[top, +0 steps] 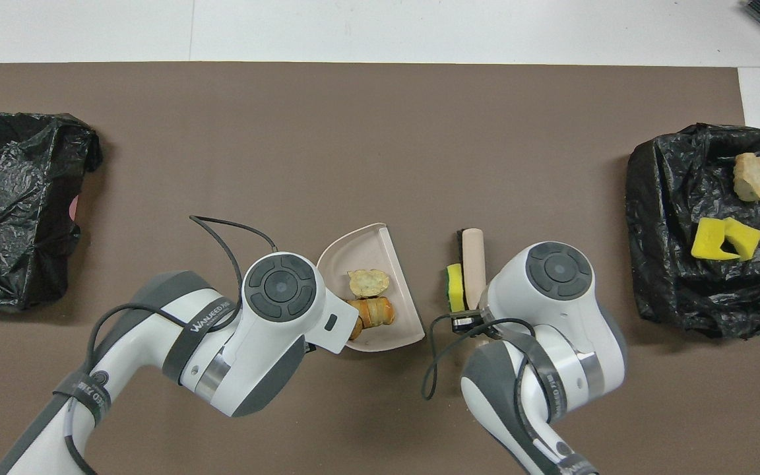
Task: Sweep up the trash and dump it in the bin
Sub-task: 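Sweep the yellow sponge into the dustpan with the right gripper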
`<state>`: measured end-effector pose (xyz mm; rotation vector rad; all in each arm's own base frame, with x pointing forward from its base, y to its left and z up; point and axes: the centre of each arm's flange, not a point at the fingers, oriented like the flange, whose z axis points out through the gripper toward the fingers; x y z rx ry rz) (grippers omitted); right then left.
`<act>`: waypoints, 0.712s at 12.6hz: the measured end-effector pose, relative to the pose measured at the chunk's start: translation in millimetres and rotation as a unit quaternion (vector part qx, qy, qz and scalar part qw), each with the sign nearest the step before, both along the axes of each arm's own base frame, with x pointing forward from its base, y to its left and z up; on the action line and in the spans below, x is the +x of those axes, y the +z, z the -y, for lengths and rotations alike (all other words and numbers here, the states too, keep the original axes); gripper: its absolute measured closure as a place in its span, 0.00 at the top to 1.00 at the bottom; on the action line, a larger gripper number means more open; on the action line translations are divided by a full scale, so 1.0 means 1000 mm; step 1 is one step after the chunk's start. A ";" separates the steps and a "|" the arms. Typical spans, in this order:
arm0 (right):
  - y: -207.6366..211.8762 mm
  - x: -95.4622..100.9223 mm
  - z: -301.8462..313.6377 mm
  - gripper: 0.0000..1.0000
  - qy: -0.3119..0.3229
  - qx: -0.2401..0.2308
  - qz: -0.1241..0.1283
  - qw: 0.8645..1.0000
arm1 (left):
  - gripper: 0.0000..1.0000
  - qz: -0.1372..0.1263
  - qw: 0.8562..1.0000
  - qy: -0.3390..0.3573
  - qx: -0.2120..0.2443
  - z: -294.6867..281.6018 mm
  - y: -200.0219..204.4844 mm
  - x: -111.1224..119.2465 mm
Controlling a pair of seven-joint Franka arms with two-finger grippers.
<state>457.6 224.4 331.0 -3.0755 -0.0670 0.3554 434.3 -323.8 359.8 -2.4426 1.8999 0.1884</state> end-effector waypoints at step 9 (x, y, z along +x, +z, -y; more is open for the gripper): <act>0.037 -0.006 -0.054 0.26 -0.014 0.098 -0.056 0.994 | 0.32 -0.002 1.000 -0.009 0.000 -0.005 -0.001 0.003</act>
